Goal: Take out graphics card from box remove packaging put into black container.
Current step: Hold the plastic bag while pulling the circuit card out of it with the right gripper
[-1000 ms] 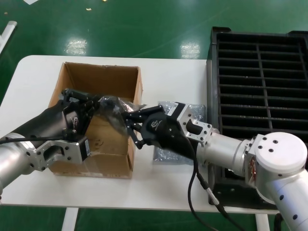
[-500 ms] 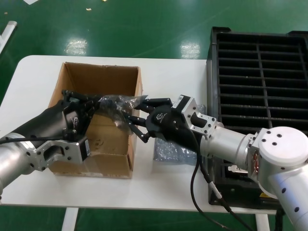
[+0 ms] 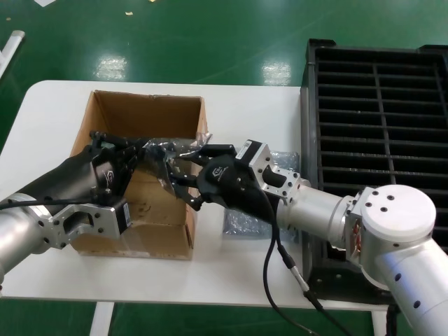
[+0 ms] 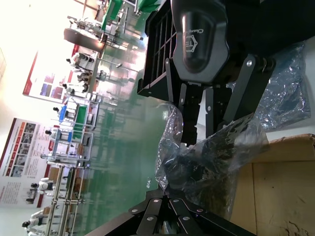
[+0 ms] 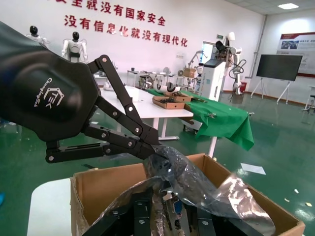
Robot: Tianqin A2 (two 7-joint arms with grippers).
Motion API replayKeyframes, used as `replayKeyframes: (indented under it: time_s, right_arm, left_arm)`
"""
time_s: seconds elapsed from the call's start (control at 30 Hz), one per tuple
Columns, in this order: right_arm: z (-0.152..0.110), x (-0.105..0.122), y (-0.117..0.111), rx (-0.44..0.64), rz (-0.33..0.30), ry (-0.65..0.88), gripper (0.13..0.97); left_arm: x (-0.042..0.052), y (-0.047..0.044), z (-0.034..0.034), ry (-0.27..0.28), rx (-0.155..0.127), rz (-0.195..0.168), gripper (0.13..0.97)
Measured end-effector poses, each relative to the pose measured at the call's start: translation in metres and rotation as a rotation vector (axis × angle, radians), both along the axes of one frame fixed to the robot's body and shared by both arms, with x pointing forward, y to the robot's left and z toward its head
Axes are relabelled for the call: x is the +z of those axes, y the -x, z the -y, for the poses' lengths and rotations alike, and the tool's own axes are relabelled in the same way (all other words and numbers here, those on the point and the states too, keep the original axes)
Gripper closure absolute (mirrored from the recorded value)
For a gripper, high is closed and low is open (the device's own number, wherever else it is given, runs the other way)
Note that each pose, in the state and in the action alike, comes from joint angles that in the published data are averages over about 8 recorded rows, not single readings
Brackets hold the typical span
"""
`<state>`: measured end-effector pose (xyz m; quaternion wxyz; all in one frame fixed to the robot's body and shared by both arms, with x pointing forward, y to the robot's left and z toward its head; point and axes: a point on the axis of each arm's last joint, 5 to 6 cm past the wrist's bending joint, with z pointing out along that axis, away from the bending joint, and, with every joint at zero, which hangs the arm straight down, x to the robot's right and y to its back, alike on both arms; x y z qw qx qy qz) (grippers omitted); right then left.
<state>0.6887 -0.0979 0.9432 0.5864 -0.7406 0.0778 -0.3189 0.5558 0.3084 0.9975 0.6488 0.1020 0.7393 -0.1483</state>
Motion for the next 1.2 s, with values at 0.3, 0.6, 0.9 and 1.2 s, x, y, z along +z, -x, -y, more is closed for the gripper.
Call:
replayKeyframes:
  time_s: [0.3,0.6,0.9,1.2]
  right_arm:
    - [0.000,0.001,0.003,-0.006,-0.001,-0.014,0.869]
    - [0.007,0.001,0.007,-0.011,0.002,-0.013,0.899]
    - [0.015,0.002,0.018,-0.002,0.023,0.001,0.912]
    - [0.029,0.006,0.034,0.004,0.062,0.017,0.912]
  left_arm:
    - [0.0000,0.0000,0.0000,0.000,0.000,0.000,0.959]
    - [0.0000,0.0000,0.0000,0.000,0.000,0.000,0.959]
    - [0.0000,0.0000,0.0000,0.000,0.000,0.000,0.959]
    - [0.0000,0.0000,0.0000,0.000,0.000,0.000,0.959]
